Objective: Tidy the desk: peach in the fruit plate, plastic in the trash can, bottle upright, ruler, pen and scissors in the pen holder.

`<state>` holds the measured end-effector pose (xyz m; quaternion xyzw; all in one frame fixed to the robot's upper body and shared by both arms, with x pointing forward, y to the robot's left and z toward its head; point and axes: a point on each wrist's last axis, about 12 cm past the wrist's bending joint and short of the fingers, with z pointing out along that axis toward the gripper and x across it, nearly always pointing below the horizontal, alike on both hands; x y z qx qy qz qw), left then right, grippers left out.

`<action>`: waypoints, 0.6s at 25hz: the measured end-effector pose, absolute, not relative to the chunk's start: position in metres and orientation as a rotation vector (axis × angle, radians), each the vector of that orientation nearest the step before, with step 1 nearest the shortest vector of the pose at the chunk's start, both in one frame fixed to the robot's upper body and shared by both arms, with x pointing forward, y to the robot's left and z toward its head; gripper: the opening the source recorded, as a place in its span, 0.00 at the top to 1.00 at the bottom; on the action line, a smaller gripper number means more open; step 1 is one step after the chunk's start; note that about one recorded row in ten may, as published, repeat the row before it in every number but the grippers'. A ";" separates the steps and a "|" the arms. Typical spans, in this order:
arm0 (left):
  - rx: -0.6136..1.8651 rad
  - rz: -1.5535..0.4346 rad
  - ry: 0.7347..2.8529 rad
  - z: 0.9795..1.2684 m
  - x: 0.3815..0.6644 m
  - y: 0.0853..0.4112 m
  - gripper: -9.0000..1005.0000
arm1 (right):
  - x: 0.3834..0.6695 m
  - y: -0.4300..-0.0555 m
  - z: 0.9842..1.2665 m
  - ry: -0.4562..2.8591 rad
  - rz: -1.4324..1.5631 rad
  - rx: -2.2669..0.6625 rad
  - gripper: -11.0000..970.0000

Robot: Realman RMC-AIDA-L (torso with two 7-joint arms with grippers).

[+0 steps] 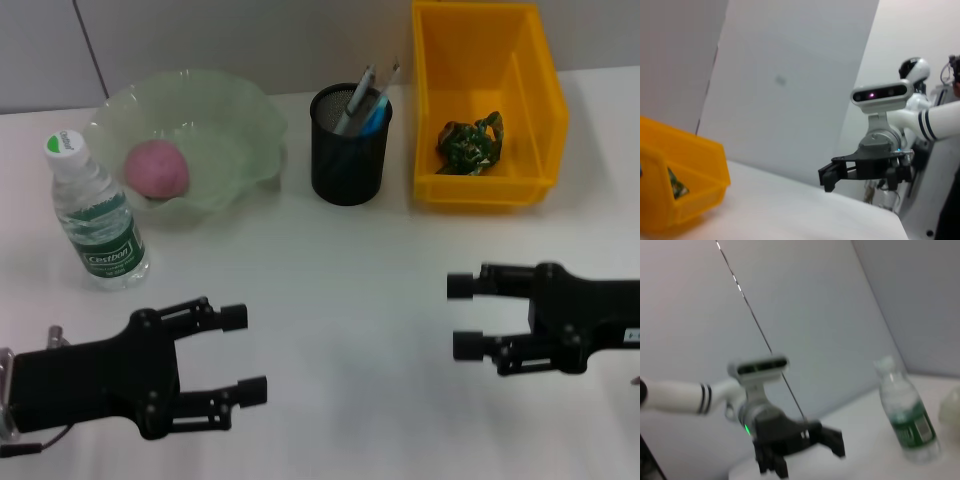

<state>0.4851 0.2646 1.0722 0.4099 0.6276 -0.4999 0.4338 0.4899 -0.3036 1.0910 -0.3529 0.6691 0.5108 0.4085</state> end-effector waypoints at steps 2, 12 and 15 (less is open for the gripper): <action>1.036 -1.248 1.588 1.070 0.485 0.263 0.16 | 0.490 -0.305 1.087 1.720 1.262 -0.907 0.16; 1.038 -1.236 1.651 1.062 0.484 0.263 0.16 | 0.487 -0.300 1.073 1.742 1.184 -0.965 0.16; 1.047 -1.231 1.654 1.062 0.485 0.263 0.16 | 0.487 -0.300 1.072 1.745 1.177 -0.967 0.16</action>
